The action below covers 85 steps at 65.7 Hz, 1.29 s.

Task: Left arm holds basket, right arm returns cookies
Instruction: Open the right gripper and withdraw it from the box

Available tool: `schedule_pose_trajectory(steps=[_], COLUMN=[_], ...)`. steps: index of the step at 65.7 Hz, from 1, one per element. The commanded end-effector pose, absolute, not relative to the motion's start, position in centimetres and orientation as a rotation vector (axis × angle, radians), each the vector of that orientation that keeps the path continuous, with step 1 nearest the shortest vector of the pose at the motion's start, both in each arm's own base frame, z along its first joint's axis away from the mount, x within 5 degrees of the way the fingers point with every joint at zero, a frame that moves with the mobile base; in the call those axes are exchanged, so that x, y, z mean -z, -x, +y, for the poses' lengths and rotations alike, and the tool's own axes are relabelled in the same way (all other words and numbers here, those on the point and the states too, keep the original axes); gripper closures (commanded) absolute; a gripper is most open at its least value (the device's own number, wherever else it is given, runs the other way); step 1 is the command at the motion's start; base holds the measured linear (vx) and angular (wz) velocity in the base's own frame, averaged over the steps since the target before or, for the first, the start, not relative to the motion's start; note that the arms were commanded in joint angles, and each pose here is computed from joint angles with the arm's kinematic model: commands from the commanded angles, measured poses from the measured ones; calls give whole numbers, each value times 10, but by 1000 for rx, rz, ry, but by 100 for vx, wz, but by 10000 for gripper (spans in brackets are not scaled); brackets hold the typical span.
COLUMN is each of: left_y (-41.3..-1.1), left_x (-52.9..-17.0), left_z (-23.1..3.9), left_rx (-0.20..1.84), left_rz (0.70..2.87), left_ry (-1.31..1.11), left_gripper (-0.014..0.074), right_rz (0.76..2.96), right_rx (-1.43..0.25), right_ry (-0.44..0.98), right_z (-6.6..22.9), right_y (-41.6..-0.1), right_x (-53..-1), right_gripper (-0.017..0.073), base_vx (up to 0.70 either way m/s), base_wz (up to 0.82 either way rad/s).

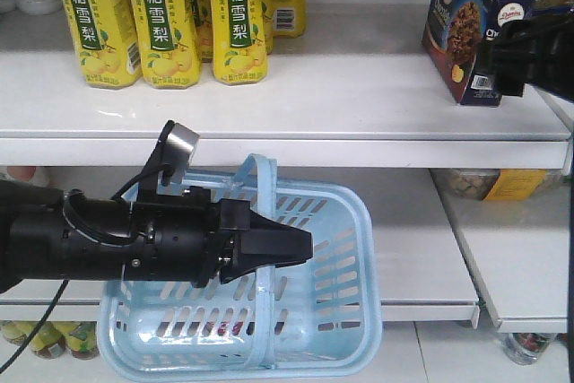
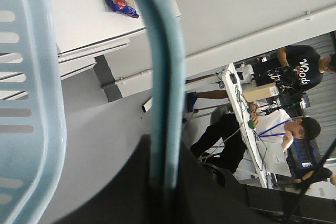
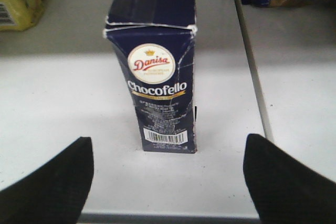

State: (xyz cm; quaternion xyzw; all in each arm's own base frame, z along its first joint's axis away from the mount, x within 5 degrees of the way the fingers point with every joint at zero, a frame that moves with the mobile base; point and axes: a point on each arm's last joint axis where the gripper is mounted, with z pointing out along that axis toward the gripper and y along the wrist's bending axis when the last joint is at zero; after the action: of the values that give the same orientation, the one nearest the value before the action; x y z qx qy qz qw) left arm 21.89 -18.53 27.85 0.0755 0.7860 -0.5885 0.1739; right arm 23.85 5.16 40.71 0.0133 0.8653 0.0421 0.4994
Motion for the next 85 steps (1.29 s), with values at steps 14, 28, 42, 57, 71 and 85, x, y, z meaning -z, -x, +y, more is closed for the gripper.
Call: schedule_pose_trajectory(steps=[14,28,42,57,71,85], left_y=[-217,-217,-217,-217,-217,-217], left_x=[-305,-305,-305,-305,-305,-305], left_z=[-187,-187,-187,-187,-187,-187], left_rx=[1781,1781,1781,1781,1781,1781], left_rz=[2091,2091,2091,2091,2091,2091], left_ry=[-191,-191,-191,-191,-191,-191], left_gripper=[596,596,596,596,596,596], right_rz=[1868,1786,1726,1642,1614,1538], right_rx=[-53,-22,-48,-108,-102,-157], right_ry=[47,75,68,43,94,147], right_z=[29,15,2,-8,-5,5], right_y=[-169,-124,-75,-30,-35,-45], right_x=[-436,-418,-381,-326,-272,-252], right_gripper=[11,11,11,11,11,11], base_vx=[0,0,0,0,0,0], base_wz=[0,0,0,0,0,0])
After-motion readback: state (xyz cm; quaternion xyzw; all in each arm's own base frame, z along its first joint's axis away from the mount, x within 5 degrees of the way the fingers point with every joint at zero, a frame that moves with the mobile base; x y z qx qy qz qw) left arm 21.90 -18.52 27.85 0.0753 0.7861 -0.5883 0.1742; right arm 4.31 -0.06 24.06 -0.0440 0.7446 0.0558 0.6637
